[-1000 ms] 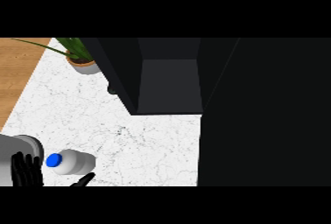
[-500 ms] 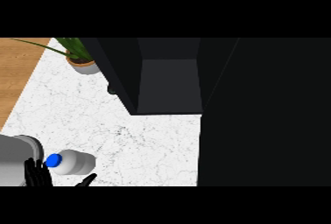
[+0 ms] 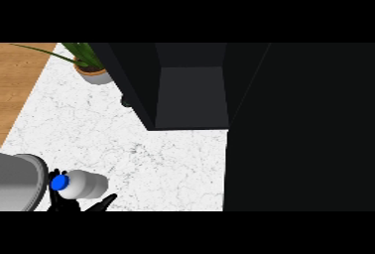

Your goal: Pick up the bottled water, place it into the cabinet and close the cabinet

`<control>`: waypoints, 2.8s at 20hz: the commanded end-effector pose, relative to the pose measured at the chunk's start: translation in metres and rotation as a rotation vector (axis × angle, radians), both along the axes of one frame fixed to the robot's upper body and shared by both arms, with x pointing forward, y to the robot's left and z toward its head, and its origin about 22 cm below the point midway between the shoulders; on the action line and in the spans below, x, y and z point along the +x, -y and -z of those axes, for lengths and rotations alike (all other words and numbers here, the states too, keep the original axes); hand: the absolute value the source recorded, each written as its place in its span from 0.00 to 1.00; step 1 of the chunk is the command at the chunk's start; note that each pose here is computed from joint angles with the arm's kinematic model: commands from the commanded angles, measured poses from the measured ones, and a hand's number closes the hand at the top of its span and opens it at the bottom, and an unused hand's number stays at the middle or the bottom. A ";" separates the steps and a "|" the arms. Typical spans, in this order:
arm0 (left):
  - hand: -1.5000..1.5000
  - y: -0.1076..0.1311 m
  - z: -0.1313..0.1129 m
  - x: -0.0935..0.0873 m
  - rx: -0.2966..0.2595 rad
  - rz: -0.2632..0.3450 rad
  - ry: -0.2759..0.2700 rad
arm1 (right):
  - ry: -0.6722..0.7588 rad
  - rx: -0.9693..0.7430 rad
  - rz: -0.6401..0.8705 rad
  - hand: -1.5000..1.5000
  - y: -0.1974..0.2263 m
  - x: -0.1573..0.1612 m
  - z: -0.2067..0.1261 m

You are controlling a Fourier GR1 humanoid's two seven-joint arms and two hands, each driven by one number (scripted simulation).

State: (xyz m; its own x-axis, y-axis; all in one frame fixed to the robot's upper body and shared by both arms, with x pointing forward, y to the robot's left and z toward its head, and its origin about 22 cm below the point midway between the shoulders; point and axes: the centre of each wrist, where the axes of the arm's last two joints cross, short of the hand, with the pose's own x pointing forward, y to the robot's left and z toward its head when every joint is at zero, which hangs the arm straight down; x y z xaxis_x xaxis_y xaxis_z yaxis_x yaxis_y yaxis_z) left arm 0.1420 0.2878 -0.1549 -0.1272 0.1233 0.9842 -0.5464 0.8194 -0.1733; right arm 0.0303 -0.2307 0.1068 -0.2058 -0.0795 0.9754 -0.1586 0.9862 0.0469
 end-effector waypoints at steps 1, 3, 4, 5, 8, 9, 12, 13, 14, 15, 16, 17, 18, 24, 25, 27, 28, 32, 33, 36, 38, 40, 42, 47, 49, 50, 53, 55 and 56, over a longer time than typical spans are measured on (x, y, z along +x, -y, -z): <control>0.00 0.010 0.012 0.004 -0.028 -0.002 0.042 | 0.049 -0.012 0.011 0.00 0.009 -0.008 -0.037; 1.00 0.012 0.025 0.007 -0.052 -0.052 0.073 | 0.049 0.003 0.004 0.00 0.002 -0.010 -0.022; 1.00 -0.005 0.019 0.007 -0.035 -0.048 0.066 | 0.047 -0.011 -0.006 0.00 0.005 -0.015 -0.036; 1.00 0.017 0.026 0.015 -0.054 -0.066 0.075 | 0.031 0.000 -0.001 0.00 0.003 -0.013 -0.023; 1.00 0.009 0.027 0.011 -0.100 -0.065 0.106 | 0.037 -0.004 0.007 0.00 0.002 -0.010 -0.025; 1.00 -0.003 0.021 0.001 -0.123 -0.033 0.115 | 0.044 -0.005 0.016 0.00 0.006 -0.004 -0.014; 1.00 0.013 0.027 0.006 -0.128 -0.038 0.155 | 0.047 -0.025 -0.005 0.00 0.007 -0.004 -0.020; 1.00 -0.008 0.016 0.026 -0.126 -0.063 0.163 | 0.045 -0.001 0.000 0.00 -0.001 -0.007 -0.027; 1.00 0.025 0.024 0.026 -0.143 0.012 0.130 | 0.036 -0.021 -0.004 0.00 0.002 -0.005 -0.014; 1.00 0.012 0.015 0.030 -0.125 0.108 0.126 | 0.033 -0.004 0.003 0.00 0.001 -0.005 -0.018; 1.00 0.030 0.017 0.033 -0.137 0.188 0.133 | 0.042 0.010 -0.001 0.00 0.000 -0.002 -0.005; 1.00 0.027 0.012 0.037 -0.125 0.249 0.118 | 0.032 -0.020 -0.030 0.00 0.000 -0.008 -0.015; 1.00 0.037 0.006 0.050 -0.123 0.344 0.133 | 0.051 -0.008 -0.021 0.00 0.001 -0.001 -0.015; 1.00 0.046 0.003 0.072 -0.103 0.483 0.151 | 0.058 -0.001 -0.001 0.00 0.001 -0.005 -0.008; 1.00 0.064 0.009 0.074 -0.105 0.516 0.164 | 0.058 -0.005 -0.006 0.00 0.009 -0.004 -0.012; 1.00 0.061 0.006 0.067 -0.139 0.553 0.161 | 0.033 -0.001 -0.015 0.00 0.009 -0.011 -0.027; 1.00 0.071 -0.003 0.085 -0.138 0.548 0.189 | 0.040 0.009 -0.007 0.00 0.001 -0.002 -0.007; 1.00 0.088 -0.011 0.088 -0.180 0.612 0.172 | 0.029 0.000 0.015 0.00 0.010 -0.002 -0.013; 1.00 0.093 -0.014 0.083 -0.192 0.599 0.165 | 0.036 0.013 -0.010 0.00 0.005 -0.006 -0.018; 1.00 0.107 -0.044 0.112 -0.207 0.622 0.147 | 0.043 0.006 -0.023 0.00 0.002 -0.007 -0.014; 1.00 0.122 -0.062 0.126 -0.175 0.643 0.157 | 0.049 0.020 -0.001 0.00 0.002 -0.005 -0.021; 1.00 0.114 -0.062 0.120 -0.165 0.625 0.152 | 0.046 0.040 0.008 0.00 0.006 -0.011 -0.017; 1.00 0.133 -0.073 0.129 -0.138 0.670 0.159 | 0.049 0.028 -0.008 0.00 0.007 -0.009 -0.022; 1.00 0.167 -0.131 0.166 0.008 0.640 0.178 | 0.047 0.036 -0.005 0.00 0.007 -0.004 -0.009; 1.00 0.178 -0.129 0.168 0.028 0.649 0.185 | 0.055 0.023 0.003 0.00 0.012 0.004 0.000; 1.00 0.190 -0.142 0.179 0.030 0.640 0.186 | 0.052 0.023 -0.007 0.00 0.007 -0.002 -0.009; 1.00 0.201 -0.149 0.180 0.063 0.631 0.151 | 0.044 0.009 0.009 0.00 0.005 -0.009 -0.013; 1.00 0.202 -0.164 0.209 0.084 0.627 0.149 | 0.051 0.003 0.021 0.00 0.010 -0.004 -0.005; 1.00 0.207 -0.180 0.217 0.105 0.619 0.145 | 0.052 0.015 0.023 0.00 0.010 0.000 -0.003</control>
